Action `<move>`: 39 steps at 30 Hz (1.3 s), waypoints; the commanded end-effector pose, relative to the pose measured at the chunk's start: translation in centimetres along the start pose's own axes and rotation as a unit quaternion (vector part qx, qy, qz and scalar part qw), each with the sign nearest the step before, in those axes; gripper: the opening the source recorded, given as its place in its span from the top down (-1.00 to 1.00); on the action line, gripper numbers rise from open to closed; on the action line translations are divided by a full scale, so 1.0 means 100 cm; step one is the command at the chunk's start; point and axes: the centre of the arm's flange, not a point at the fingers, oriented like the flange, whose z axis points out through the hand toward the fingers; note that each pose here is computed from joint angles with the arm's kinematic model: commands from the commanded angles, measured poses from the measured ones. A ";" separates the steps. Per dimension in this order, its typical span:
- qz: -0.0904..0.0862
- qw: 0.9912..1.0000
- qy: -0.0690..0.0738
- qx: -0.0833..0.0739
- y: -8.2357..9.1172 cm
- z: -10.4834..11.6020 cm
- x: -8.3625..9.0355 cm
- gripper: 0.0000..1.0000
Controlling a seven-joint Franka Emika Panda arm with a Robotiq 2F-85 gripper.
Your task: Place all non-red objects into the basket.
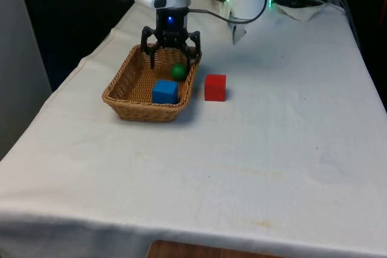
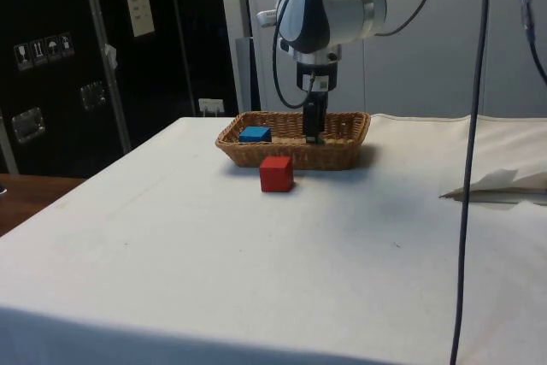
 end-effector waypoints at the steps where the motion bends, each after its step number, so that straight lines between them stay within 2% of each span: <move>1: 0.000 1.000 0.011 0.003 -0.002 -0.003 0.002 -1.00; 2: 0.000 1.000 0.011 0.003 -0.002 -0.003 0.002 -1.00; 3: 0.000 1.000 0.000 0.000 0.000 0.000 0.000 -1.00; 4: -0.001 1.000 0.011 0.003 -0.002 -0.003 0.002 -1.00; 13: 0.001 1.000 0.013 0.004 0.010 -0.019 0.004 -1.00; 19: 0.001 1.000 0.026 0.012 0.014 -0.039 0.008 -1.00; 21: 0.000 0.999 0.031 0.014 0.011 -0.044 0.010 -1.00; 22: -0.001 0.999 0.037 0.020 0.012 -0.046 0.011 -1.00; 23: -0.001 0.999 0.033 0.015 0.009 -0.046 0.010 -1.00; 30: -0.014 0.999 0.048 0.018 -0.008 -0.066 0.017 -1.00; 31: -0.015 0.998 0.054 0.025 -0.009 -0.070 0.019 -1.00; 32: -0.016 0.998 0.050 0.018 -0.009 -0.068 0.018 -1.00; 38: -0.030 0.997 0.062 0.018 -0.022 -0.083 0.024 -1.00; 39: -0.031 0.997 0.066 0.026 -0.023 -0.087 0.025 -1.00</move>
